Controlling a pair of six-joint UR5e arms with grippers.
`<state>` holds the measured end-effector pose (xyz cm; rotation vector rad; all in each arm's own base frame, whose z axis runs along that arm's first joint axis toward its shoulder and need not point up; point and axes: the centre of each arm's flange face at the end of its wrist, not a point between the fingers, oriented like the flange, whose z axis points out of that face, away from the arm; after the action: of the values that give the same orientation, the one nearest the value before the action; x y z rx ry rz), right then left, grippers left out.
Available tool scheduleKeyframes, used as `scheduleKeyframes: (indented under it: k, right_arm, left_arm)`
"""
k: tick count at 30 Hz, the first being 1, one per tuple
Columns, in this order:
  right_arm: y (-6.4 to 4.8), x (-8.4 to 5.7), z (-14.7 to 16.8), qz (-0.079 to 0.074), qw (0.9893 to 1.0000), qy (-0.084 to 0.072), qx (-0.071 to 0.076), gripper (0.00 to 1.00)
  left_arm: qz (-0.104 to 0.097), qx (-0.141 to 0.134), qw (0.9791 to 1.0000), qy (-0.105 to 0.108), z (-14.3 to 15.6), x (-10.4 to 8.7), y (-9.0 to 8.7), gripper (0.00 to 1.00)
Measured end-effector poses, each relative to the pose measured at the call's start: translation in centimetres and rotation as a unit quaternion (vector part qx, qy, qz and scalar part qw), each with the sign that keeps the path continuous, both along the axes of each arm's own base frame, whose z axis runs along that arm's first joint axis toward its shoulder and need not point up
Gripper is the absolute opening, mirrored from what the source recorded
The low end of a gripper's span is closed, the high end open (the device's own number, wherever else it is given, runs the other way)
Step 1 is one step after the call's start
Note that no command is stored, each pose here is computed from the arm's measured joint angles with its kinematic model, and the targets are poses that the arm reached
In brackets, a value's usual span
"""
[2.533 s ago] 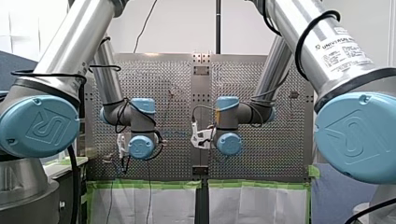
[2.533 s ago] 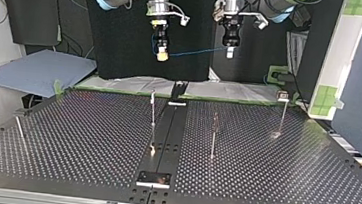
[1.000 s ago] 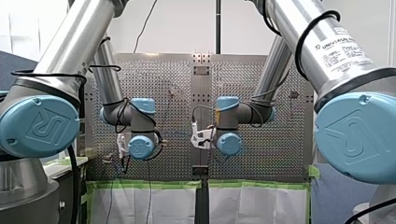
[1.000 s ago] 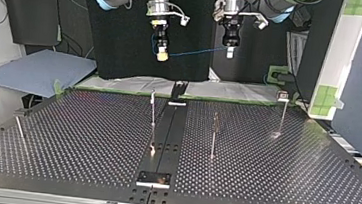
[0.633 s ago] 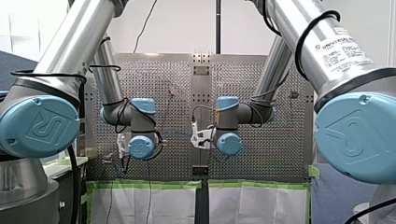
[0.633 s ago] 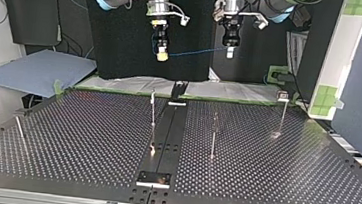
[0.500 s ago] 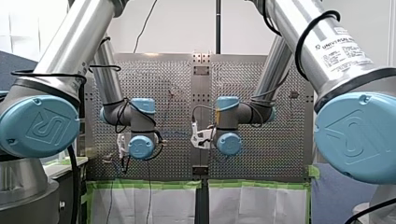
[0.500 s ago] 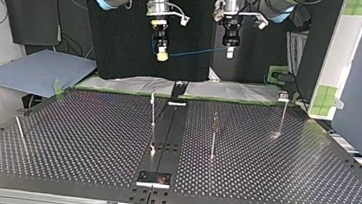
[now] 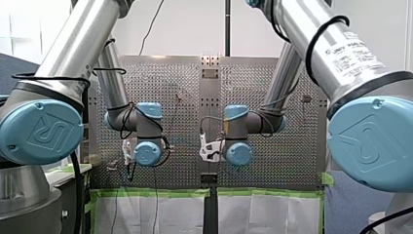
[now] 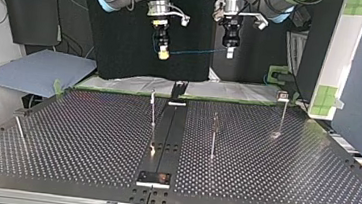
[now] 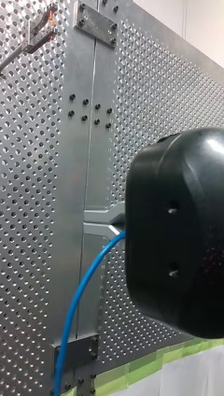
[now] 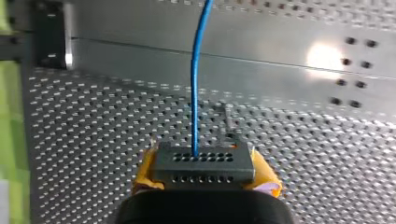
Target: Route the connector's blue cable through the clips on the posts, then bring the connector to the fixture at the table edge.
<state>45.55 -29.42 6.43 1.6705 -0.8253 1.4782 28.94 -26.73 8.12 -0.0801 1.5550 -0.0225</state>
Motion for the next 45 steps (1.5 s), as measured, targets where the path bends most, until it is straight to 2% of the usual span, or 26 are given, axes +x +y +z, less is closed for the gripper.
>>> scheduleKeyframes:
  k: [5, 18, 25, 32, 35, 40, 45]
  right_arm:
    - [0.1, -0.1, -0.5, 0.0, 1.0, 0.007, 0.007, 0.0]
    - [0.1, -0.2, -0.5, 0.0, 0.9999, 0.008, 0.008, 0.0]
    - [0.1, -0.2, -0.5, 0.0, 0.9999, 0.008, 0.008, 0.0]
    - [0.1, -0.2, -0.5, 0.0, 0.9999, 0.008, 0.008, 0.0]
    - [0.1, -0.2, -0.5, 0.0, 0.9999, 0.008, 0.008, 0.0]
    - [0.1, -0.2, -0.5, 0.0, 0.9999, 0.008, 0.008, 0.0]
    - [0.3, 0.3, -0.6, -0.001, 0.9999, 0.005, 0.012, 0.0]
  left_arm:
    - [0.0, 0.0, 1.0, 0.0, 0.0, 0.0, 0.0, 0.0]
    - [0.0, -0.003, 1.0, 0.005, -0.3, 0.0, -0.4, 0.0]
    - [-0.016, -0.015, 0.9995, 0.023, -1.5, -0.2, -2.6, 0.0]
    - [-0.049, -0.031, 0.9983, 0.01, -0.7, -0.3, -6.0, 0.0]
    - [-0.057, -0.033, 0.9978, 0.008, -0.6, -0.6, -6.6, 0.0]
    - [-0.061, -0.033, 0.9976, 0.007, -0.5, -0.8, -6.9, 0.0]
    - [-0.05, -0.045, 0.9977, 0.003, -0.7, 0.4, -6.9, 0.0]
